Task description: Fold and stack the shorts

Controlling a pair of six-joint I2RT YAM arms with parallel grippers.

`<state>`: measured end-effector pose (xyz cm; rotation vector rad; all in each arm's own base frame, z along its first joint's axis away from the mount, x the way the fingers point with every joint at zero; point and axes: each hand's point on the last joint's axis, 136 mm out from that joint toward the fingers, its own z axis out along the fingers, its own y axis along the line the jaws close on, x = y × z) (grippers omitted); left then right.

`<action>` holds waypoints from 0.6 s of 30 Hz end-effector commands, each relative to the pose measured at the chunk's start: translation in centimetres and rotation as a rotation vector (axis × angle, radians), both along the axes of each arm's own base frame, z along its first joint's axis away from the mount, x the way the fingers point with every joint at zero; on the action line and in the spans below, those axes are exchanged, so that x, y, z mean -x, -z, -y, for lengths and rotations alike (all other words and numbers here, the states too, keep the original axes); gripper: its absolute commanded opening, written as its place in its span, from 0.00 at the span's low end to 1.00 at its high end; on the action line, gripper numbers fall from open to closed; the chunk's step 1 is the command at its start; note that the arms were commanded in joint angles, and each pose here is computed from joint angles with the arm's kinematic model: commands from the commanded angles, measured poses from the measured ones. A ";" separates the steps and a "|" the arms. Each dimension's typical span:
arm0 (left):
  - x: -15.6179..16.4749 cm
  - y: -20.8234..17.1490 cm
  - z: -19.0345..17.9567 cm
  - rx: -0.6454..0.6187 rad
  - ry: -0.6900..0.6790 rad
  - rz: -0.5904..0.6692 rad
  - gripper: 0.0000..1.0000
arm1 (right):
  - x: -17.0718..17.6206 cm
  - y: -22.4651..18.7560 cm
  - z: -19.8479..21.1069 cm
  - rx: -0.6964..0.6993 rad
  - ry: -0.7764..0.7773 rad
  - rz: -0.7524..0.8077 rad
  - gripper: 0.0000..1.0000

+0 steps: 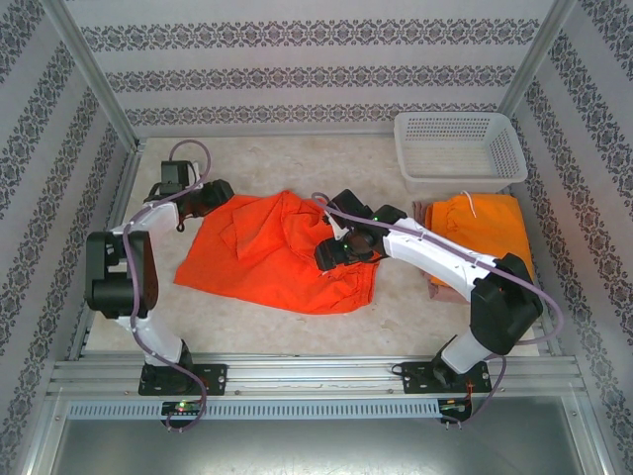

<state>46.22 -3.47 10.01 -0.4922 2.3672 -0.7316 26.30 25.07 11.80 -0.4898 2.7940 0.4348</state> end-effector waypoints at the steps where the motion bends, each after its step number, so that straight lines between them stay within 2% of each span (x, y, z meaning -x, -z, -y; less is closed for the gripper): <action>1: -0.7 0.5 0.8 0.037 0.041 0.022 0.53 | 0.3 0.1 0.7 0.018 0.004 0.017 0.71; 15: -0.9 5.3 2.0 0.062 0.055 -0.090 0.45 | 0.0 0.9 1.2 0.004 0.034 0.005 0.74; 18: -1.0 5.5 2.6 0.071 0.060 -0.093 0.40 | 0.0 1.0 1.2 -0.004 0.041 0.002 0.74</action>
